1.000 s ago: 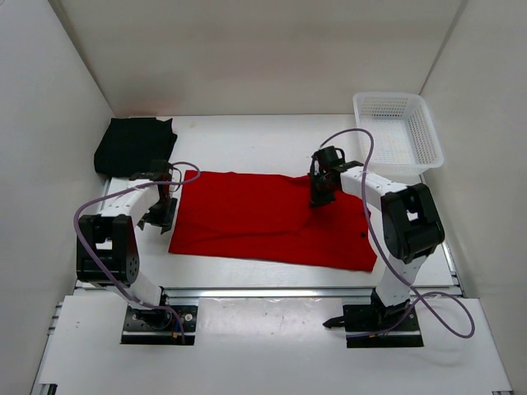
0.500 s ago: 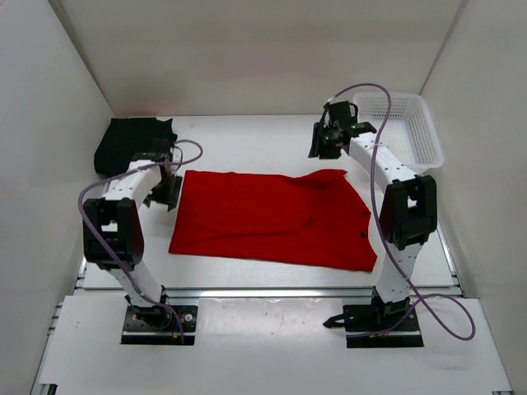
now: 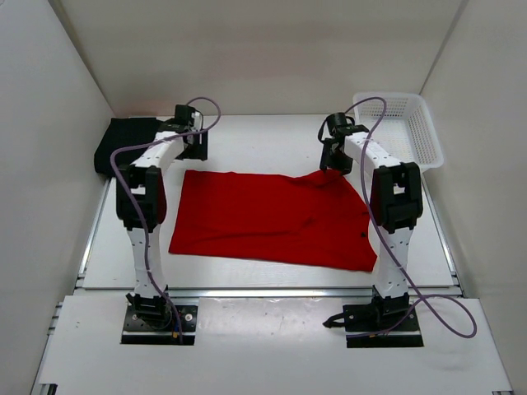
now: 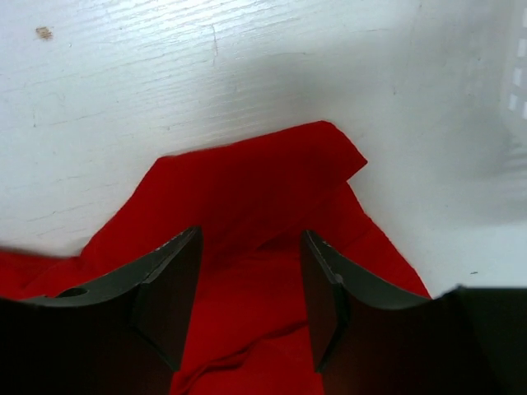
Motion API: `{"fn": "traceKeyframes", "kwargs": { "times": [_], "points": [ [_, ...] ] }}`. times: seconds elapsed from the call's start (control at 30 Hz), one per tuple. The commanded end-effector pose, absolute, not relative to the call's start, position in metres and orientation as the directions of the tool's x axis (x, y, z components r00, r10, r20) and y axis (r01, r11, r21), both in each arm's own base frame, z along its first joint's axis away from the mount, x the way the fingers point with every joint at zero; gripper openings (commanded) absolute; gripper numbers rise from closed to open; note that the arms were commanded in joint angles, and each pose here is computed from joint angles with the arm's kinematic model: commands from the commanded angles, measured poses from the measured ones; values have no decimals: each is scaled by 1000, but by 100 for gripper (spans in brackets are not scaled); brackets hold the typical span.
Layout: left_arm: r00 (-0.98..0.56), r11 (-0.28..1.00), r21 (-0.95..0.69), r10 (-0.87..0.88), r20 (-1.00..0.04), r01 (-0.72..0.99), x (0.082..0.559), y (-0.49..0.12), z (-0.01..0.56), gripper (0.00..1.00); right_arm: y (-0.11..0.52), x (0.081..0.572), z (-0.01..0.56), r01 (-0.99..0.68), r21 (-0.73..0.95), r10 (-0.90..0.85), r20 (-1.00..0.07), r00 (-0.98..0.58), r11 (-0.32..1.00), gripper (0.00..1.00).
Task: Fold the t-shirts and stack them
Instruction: Fold the flattened tshirt in 1/3 of the way, then grap the side of the flattened tshirt furthest away from the robot with both arms
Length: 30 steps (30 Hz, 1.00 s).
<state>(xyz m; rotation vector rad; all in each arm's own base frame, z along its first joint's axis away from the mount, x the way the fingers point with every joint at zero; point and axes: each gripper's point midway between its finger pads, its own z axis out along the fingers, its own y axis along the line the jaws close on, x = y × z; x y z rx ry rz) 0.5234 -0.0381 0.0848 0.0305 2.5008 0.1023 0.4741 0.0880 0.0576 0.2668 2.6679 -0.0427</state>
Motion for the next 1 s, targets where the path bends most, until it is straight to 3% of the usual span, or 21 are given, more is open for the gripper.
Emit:
{"fn": "traceKeyframes", "kwargs": {
  "times": [0.0, 0.27, 0.6, 0.97],
  "points": [
    [-792, 999, 31, 8, -610, -14, 537, -60, 77, 80, 78, 497, 81, 268, 23, 239, -529, -814, 963, 48],
    [-776, 990, 96, -22, -630, -106, 555, -40, 70, 82, 65, 519, 71, 330, -51, 244, -567, -786, 943, 52],
    [-788, 987, 99, -38, -615, -124, 559, -29, 57, 85, 52, 498, 38, 378, -36, 310, -507, -804, 925, 53],
    [-873, 997, 29, -52, -485, -75, 508, -32, 27, 83, 53, 491, 19, 403, -4, 356, -462, -812, 915, 56]
  ]
}}
